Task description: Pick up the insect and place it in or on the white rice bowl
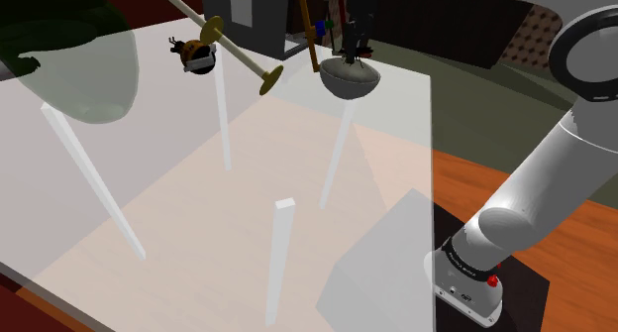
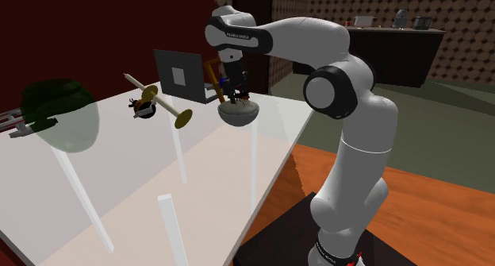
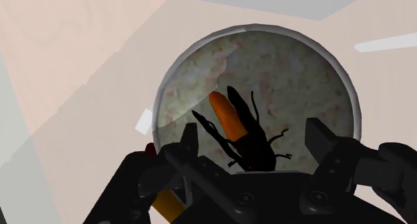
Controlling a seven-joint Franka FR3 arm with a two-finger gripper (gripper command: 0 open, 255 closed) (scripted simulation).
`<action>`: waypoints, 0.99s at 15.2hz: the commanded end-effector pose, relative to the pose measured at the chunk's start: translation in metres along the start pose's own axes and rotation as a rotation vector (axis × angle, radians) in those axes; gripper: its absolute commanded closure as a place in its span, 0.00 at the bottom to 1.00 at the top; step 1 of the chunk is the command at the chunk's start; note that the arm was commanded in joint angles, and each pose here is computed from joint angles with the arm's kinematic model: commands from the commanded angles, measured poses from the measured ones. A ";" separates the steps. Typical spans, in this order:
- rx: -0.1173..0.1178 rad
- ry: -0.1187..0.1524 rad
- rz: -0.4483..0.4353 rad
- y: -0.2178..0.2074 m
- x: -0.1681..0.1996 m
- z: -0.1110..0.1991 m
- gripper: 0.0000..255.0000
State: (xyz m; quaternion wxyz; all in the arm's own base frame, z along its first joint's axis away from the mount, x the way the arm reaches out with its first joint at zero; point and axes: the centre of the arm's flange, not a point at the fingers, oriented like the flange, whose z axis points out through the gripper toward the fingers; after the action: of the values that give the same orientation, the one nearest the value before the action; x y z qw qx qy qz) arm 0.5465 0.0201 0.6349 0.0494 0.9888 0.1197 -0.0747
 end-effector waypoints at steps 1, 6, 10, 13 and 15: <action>0.000 -0.001 0.000 0.000 0.000 0.000 0.00; 0.000 -0.001 0.000 0.000 0.000 -0.026 0.00; 0.000 -0.001 0.000 0.000 0.000 -0.049 0.00; 0.000 -0.001 0.000 0.000 0.000 -0.049 0.00; 0.000 -0.001 0.000 0.000 0.000 -0.049 0.00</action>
State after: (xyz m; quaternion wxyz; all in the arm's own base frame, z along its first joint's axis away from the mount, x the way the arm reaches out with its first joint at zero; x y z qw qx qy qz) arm 0.5535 0.0262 0.6833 0.0493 0.9887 0.1198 -0.0750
